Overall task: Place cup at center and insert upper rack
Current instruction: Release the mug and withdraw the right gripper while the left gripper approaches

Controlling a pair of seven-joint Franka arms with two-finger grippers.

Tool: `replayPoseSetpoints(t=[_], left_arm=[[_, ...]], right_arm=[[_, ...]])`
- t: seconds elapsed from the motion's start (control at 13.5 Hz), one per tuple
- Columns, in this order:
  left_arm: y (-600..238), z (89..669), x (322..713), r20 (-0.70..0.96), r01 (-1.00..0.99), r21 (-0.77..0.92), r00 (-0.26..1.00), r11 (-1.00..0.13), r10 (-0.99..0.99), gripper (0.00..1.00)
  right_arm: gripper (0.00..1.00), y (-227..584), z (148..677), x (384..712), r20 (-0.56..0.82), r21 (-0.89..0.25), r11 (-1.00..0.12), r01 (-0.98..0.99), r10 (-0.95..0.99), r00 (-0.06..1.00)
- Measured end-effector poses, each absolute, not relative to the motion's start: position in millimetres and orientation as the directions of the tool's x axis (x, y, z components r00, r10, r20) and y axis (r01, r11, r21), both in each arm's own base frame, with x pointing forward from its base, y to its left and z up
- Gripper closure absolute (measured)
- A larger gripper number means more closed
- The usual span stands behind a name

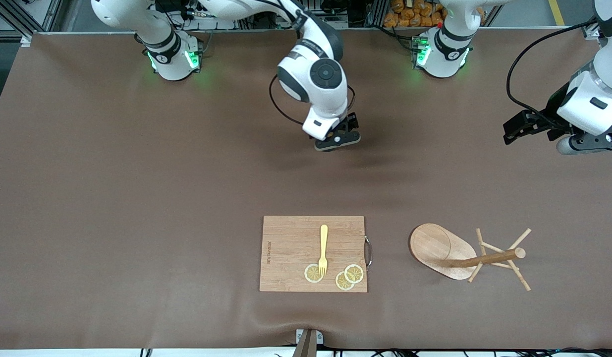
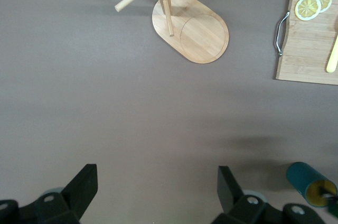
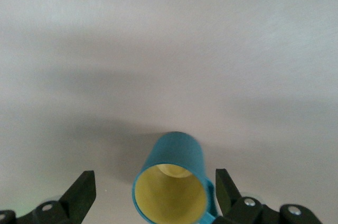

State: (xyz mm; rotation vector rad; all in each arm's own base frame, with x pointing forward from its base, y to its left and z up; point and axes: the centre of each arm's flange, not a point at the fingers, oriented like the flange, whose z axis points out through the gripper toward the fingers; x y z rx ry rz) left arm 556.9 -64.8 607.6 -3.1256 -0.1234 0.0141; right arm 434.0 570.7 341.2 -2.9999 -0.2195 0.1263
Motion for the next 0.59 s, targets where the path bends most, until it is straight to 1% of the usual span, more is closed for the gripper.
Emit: replayPoseSetpoints(t=[0.15, 0.3, 0.44, 0.59], left_arm=[[-64.8, 607.9, 555.8, -0.013, 0.079, -0.015, 0.997, -0.997, 0.079, 0.00], [-64.7, 606.5, 554.9, -0.018, 0.079, -0.016, 0.997, -0.997, 0.079, 0.00], [-66.0, 605.5, 554.2, -0.021, 0.082, -0.015, 0.996, -0.997, 0.082, 0.00], [-71.1, 606.6, 552.9, -0.027, 0.131, 0.019, 0.991, -0.991, 0.130, 0.00]], right_arm=[[0.00, 528.1, 397.5, 467.9, -0.094, -0.153, -0.985, 0.080, 0.095, 0.991], [0.00, 478.9, 448.0, 494.6, -0.120, -0.172, -0.984, 0.036, 0.058, 0.991], [0.00, 420.7, 485.8, 521.2, -0.142, -0.183, -0.983, 0.017, 0.043, 0.989], [0.00, 351.3, 515.7, 550.0, -0.144, -0.187, -0.982, 0.003, 0.030, 0.989]])
